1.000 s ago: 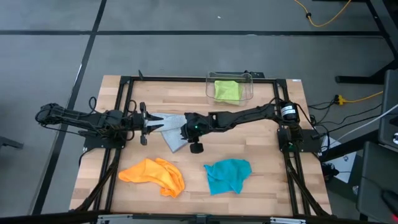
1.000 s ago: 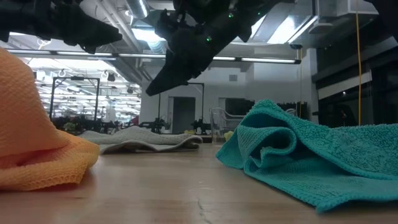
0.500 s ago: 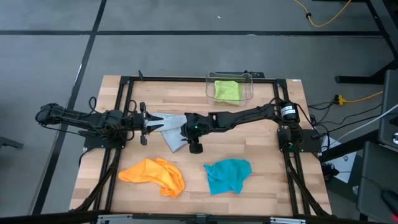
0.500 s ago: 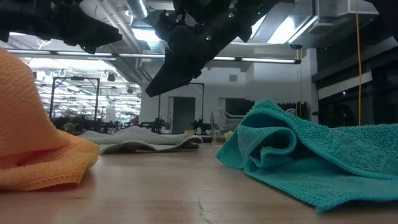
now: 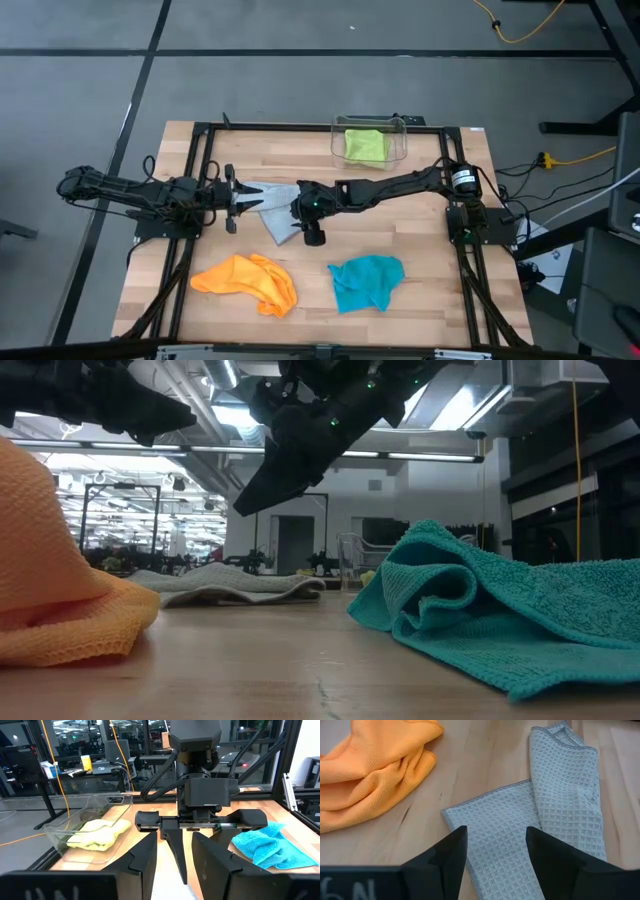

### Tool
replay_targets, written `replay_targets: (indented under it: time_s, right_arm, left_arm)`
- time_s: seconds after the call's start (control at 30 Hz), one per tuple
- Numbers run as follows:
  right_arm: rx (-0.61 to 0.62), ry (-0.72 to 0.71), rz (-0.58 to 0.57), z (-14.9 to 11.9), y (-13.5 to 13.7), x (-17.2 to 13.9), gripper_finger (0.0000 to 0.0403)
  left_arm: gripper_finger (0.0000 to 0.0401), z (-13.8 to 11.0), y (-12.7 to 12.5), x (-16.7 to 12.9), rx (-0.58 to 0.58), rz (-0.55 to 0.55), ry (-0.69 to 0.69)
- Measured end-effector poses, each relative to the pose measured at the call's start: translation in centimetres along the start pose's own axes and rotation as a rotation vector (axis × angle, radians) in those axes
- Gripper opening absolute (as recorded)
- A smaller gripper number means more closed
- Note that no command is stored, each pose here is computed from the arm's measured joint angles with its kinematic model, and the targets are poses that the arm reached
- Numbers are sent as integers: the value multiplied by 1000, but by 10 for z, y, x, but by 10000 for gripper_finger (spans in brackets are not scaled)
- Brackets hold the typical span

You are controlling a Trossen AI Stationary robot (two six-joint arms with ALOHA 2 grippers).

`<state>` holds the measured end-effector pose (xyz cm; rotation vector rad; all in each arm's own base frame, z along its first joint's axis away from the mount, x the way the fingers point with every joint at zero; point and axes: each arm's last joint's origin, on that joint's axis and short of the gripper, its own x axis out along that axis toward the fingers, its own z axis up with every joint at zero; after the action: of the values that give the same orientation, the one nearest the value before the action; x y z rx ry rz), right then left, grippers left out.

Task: Fold microfiber towels
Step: Fold the gray microfiber towel

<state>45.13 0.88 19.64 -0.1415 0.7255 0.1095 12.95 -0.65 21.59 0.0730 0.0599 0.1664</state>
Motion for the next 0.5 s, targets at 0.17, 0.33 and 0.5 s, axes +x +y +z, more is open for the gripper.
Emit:
replay_targets:
  time_s: [0.17, 0.33, 0.5]
  right_arm:
    - [49, 0, -1, 0, 0, 0, 205]
    - [46, 1, -1, 0, 0, 0, 205]
    - [45, 1, -1, 0, 0, 0, 205]
  left_arm:
    - [115, 0, 0, 0, 0, 0, 0]
    - [115, 0, 0, 0, -1, 0, 0]
    - [115, 0, 0, 0, -1, 0, 0]
